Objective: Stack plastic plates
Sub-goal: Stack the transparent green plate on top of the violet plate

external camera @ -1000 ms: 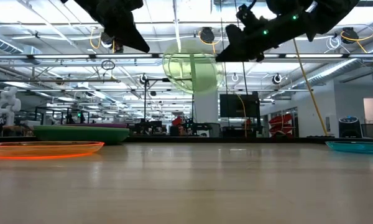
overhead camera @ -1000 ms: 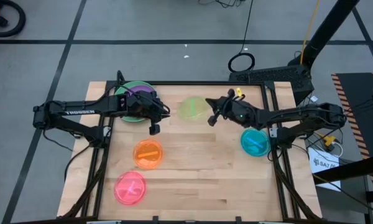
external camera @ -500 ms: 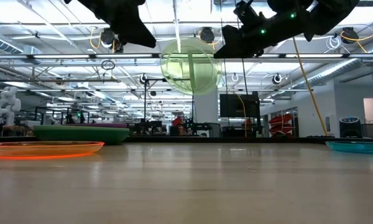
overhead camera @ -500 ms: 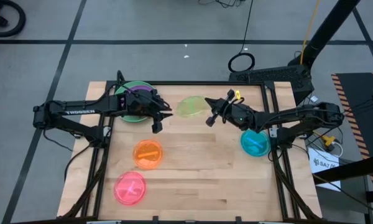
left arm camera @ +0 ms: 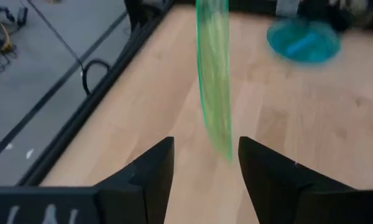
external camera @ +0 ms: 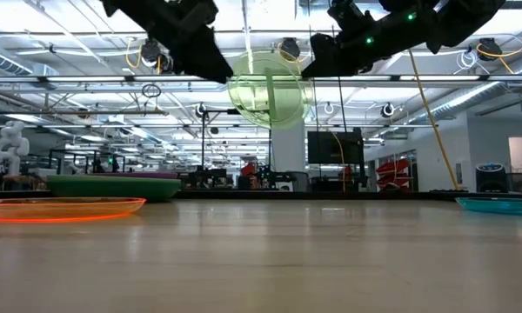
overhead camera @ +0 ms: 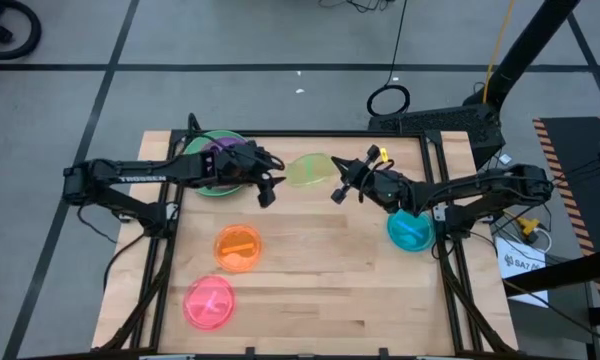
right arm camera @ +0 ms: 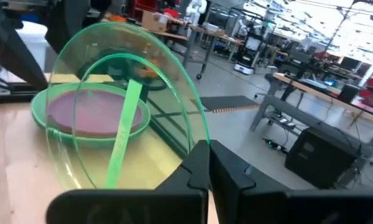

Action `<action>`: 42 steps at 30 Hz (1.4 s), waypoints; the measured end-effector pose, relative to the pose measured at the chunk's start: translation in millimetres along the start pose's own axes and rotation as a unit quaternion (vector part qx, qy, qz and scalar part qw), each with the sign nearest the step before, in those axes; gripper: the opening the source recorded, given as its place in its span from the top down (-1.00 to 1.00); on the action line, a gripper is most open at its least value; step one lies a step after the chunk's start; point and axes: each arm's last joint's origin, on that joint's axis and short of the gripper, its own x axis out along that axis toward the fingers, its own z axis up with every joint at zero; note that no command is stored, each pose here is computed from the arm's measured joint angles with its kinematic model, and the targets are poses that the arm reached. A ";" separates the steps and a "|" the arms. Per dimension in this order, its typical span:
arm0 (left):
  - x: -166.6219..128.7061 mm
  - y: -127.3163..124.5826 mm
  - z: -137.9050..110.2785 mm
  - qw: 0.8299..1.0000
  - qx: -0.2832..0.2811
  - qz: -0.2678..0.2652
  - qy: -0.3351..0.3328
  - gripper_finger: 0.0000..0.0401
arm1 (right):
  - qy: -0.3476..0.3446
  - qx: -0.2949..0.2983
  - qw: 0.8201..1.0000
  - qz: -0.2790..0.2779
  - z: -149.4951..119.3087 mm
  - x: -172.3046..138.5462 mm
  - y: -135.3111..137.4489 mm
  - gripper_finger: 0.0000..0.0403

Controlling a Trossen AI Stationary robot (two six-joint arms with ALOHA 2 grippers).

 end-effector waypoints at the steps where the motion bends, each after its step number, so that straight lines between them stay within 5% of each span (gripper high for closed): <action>1: 2.0 -0.1 0.6 1.000 -0.004 0.001 -0.003 0.07 | 0.002 0.001 1.000 -0.009 -0.1 0.0 -0.5 1.00; 12: 24.3 2.4 -1.1 0.997 0.018 0.072 -0.010 0.07 | 0.020 -0.001 0.996 -0.088 -1.0 -3.0 -1.9 1.00; 37: 44.9 6.5 4.1 0.995 -0.005 0.087 -0.057 0.07 | 0.022 -0.017 0.996 -0.087 -1.0 -3.9 -0.7 1.00; 42: 43.9 6.9 5.2 0.994 -0.008 0.093 -0.063 0.24 | 0.022 -0.016 0.996 -0.087 -1.0 -3.9 -0.7 1.00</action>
